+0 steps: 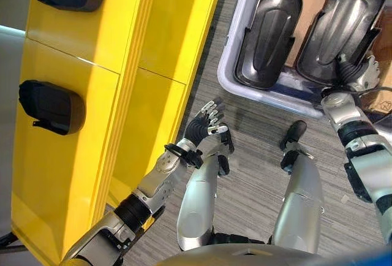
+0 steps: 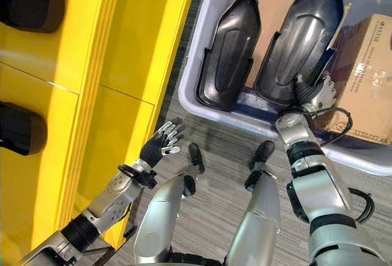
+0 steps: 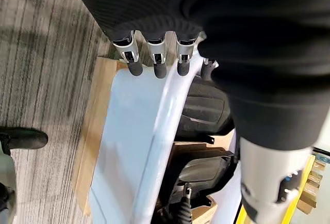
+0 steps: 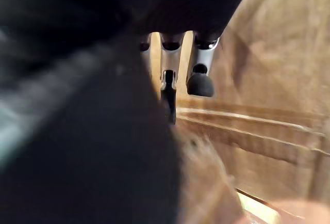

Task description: Move parts from the plastic box to the shelf.

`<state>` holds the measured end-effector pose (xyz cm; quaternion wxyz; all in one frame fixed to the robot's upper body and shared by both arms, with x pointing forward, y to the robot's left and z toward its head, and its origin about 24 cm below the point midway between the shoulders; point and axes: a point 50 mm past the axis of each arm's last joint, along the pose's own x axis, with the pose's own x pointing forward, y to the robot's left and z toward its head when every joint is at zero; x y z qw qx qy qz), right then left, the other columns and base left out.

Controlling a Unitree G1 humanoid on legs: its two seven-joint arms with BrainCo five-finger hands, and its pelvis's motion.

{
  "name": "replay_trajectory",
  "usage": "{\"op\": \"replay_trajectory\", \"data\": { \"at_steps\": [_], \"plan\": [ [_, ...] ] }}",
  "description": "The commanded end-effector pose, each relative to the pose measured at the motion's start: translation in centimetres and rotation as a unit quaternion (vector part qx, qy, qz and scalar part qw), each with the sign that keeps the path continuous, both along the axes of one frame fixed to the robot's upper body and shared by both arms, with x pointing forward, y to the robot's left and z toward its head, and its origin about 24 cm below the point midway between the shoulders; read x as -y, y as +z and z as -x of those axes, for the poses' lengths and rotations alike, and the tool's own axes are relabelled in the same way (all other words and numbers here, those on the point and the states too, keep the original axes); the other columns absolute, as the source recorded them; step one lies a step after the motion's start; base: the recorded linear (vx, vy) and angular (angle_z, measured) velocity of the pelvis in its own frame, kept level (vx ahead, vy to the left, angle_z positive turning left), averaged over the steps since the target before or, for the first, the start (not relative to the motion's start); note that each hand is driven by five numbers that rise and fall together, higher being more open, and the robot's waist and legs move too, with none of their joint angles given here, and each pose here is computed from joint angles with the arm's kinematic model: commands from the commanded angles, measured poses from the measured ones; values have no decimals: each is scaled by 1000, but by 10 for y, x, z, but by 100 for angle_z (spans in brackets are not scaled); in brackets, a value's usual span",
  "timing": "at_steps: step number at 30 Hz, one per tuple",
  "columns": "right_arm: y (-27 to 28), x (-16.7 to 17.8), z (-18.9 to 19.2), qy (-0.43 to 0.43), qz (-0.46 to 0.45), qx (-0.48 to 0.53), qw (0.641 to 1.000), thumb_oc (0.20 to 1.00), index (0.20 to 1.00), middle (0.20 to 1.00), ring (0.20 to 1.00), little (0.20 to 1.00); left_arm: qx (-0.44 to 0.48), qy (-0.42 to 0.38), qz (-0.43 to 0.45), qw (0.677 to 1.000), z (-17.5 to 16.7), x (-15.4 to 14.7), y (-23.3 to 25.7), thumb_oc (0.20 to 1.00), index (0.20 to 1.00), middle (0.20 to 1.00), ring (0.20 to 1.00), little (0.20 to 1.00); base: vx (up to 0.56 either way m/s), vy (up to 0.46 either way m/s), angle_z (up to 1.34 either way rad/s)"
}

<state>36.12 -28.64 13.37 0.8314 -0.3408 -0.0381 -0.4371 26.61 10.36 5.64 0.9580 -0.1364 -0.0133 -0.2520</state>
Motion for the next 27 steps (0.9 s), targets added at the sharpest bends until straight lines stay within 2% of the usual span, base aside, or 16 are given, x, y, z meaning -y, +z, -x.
{"op": "replay_trajectory", "data": {
  "at_steps": [1,11,15,18,20,21,22,23,24,27],
  "plan": [
    [0,-3,11,0,101,46,994,200,200,200,200,200,40,7,38,998,6,-2,11,1000,1000,1000,1000,1000,-8,81,-19],
    [0,-35,34,47,194,115,973,200,200,200,200,200,22,50,27,998,9,-27,0,1000,1000,1000,1000,1000,23,10,-14],
    [-20,-29,37,51,111,70,990,200,200,200,200,200,21,56,14,998,7,-36,-2,1000,1000,1000,1000,1000,76,-51,-7],
    [-25,-31,36,69,78,74,992,200,200,200,200,200,16,55,10,998,5,-36,-2,1000,1000,1000,1000,1000,34,-47,1],
    [-14,-39,30,110,76,98,986,203,203,203,203,203,10,52,6,999,4,-35,-3,1000,1000,1000,1000,1000,7,-17,1],
    [-9,-44,28,127,77,106,983,426,426,426,426,426,10,51,3,999,4,-35,-2,1000,1000,1000,1000,1000,0,0,0],
    [-3,-49,25,140,80,114,980,595,595,595,595,595,9,50,1,999,4,-34,-2,1000,1000,1000,1000,1000,0,0,0],
    [2,-53,23,155,79,123,977,909,909,909,909,909,8,50,0,999,3,-34,-2,1000,1000,1000,1000,1000,0,0,0],
    [11,-60,20,181,78,132,972,1000,1000,1000,1000,1000,7,51,0,999,4,-33,-3,1000,1000,1000,1000,1000,0,0,0],
    [22,-73,15,229,78,128,962,1000,1000,1000,1000,1000,3,51,-1,999,4,-33,-3,1000,1000,1000,1000,1000,0,0,0]
  ]
}}
